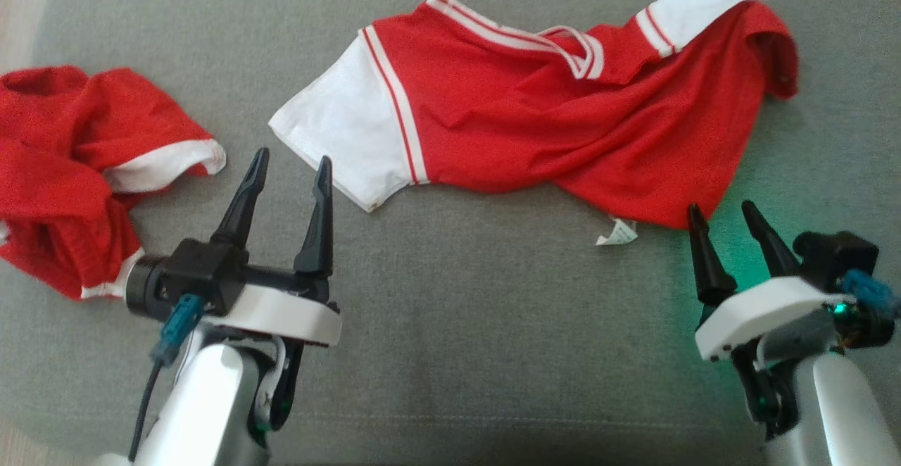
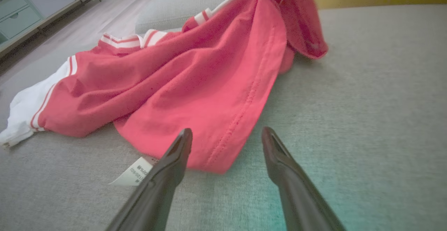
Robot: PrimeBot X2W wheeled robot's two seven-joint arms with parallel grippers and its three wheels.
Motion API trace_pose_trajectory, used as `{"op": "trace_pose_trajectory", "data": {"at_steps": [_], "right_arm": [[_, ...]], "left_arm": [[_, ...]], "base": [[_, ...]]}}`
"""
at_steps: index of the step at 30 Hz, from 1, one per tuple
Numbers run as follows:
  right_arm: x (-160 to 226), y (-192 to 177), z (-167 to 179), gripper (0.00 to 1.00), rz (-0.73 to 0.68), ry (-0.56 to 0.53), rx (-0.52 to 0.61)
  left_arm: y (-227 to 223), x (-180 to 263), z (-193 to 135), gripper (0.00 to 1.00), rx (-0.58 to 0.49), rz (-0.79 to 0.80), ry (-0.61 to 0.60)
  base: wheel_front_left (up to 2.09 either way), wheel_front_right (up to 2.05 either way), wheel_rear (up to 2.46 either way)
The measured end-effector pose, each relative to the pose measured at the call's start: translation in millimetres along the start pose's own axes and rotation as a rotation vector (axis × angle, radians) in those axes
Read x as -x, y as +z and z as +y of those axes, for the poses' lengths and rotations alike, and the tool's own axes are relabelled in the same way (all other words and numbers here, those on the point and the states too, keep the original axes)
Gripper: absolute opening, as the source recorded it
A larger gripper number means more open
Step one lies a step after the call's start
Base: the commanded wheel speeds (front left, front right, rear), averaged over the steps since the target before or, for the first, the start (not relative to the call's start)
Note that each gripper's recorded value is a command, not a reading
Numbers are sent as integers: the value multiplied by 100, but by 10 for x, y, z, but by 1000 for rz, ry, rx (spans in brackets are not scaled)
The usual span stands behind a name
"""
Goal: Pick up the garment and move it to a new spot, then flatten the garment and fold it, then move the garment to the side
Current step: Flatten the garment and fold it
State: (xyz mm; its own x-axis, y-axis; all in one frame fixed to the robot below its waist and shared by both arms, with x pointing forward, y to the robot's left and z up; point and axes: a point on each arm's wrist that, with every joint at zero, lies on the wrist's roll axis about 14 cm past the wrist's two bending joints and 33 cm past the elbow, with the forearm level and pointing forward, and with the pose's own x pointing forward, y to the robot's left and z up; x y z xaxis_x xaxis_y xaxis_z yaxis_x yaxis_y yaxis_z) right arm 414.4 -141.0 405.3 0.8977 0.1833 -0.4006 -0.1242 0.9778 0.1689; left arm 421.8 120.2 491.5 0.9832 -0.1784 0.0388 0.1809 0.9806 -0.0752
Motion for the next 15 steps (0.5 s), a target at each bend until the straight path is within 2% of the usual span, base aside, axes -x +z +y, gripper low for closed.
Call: {"op": "trace_pose_trajectory", "data": {"at_steps": [7, 8, 9, 10, 15], "right_arm": [[-269, -355, -6, 100, 140, 5, -55], [-297, -351, 13, 72, 140, 12, -61], [-323, -336, 31, 25, 136, 19, -68], [-347, -315, 52, 0, 131, 26, -74], [-299, -194, 75, 0, 68, 33, -90]], "left_arm": [[-142, -76, 82, 100, 1, 30, 18], [-153, -81, 86, 100, 2, 32, 17], [-170, -82, 91, 100, 3, 37, 17], [-188, -80, 98, 100, 3, 42, 20], [-179, -75, 94, 100, 1, 41, 19]], "base": [[0, 0, 0], [0, 0, 0], [0, 0, 0], [0, 0, 0], [0, 0, 0]]}}
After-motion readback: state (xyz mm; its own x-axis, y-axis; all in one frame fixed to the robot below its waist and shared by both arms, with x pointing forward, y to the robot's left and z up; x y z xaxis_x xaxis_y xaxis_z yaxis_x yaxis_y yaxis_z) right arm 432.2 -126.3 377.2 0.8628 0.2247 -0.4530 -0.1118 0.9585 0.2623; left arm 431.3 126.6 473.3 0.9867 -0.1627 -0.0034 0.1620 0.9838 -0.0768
